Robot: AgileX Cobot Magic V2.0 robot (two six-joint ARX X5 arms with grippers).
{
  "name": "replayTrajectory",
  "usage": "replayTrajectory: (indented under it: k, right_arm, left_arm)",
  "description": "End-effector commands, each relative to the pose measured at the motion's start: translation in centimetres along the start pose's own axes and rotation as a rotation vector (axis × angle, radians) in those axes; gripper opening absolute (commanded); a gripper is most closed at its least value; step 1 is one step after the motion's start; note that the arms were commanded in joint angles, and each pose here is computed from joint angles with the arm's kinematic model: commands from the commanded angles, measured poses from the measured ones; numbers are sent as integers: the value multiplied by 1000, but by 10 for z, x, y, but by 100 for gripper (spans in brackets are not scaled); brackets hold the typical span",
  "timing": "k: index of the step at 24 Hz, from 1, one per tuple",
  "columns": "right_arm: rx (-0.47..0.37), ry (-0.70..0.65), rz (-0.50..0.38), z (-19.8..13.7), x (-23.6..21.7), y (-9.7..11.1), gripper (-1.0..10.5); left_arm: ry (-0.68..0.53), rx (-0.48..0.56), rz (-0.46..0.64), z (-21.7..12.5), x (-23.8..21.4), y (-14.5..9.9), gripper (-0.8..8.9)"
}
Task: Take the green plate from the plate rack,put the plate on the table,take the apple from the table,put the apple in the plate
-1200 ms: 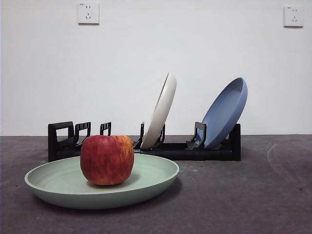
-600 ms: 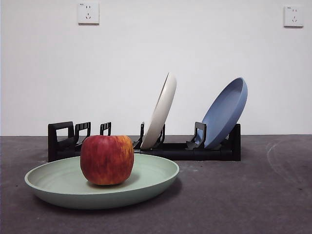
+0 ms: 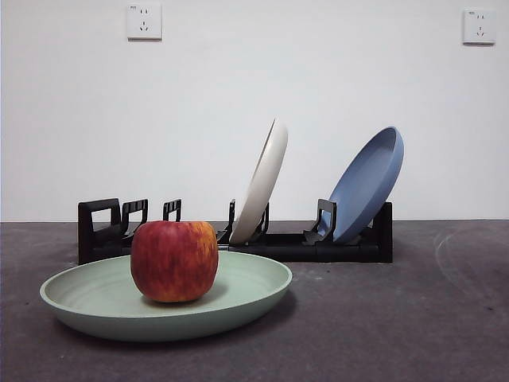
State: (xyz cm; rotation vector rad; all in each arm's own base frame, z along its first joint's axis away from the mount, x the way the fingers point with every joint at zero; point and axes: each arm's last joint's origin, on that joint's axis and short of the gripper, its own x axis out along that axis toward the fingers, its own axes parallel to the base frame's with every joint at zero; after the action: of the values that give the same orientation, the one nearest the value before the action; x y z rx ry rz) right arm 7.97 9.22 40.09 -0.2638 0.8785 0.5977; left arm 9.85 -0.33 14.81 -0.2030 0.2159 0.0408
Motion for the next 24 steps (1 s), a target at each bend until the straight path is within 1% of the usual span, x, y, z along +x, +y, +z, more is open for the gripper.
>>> replayTrajectory:
  k: [1, 4, 6, 8, 9, 10, 13, 14, 16, 18, 22, 24]
  right_arm:
    - [-5, -91, -99, 8, 2, -4, 0]
    - [-18, -285, -177, 22, 4, -11, 1]
    - [-87, -391, -229, 29, 10, -18, 0]
    - [-149, -437, -261, 29, 21, -27, 0]
    - [-169, -446, -269, 24, 31, -35, 0]
    - [-142, -451, -280, 17, 43, -44, 0]
    - [29, -484, -322, -16, 79, -76, 1]
    - [54, -507, -321, -24, 89, -82, 1]
    - [80, -574, -308, -41, 104, -90, 1]
    - [105, -651, -323, -60, 116, -97, 0]
    - [172, -773, -402, -100, 136, -102, 0]
    - [198, -792, -430, -118, 143, -102, 1]
  left_arm:
    - [5, 12, 4, -2, 1, 1, -3]
    - [8, 13, 4, -2, 1, 1, -3]
    - [10, 12, 5, -2, 1, 1, -3]
    - [11, 12, 5, -2, 1, 1, -3]
    - [11, 12, 5, -2, 1, 1, -3]
    - [11, 12, 5, -2, 1, 1, -3]
    - [11, 12, 5, -2, 1, 1, -3]
    - [11, 12, 5, -2, 1, 1, -3]
    - [11, 12, 5, -2, 1, 1, -3]
    - [11, 12, 5, -2, 1, 1, -3]
    - [11, 12, 5, -2, 1, 1, -3]
    - [11, 12, 5, -2, 1, 1, -3]
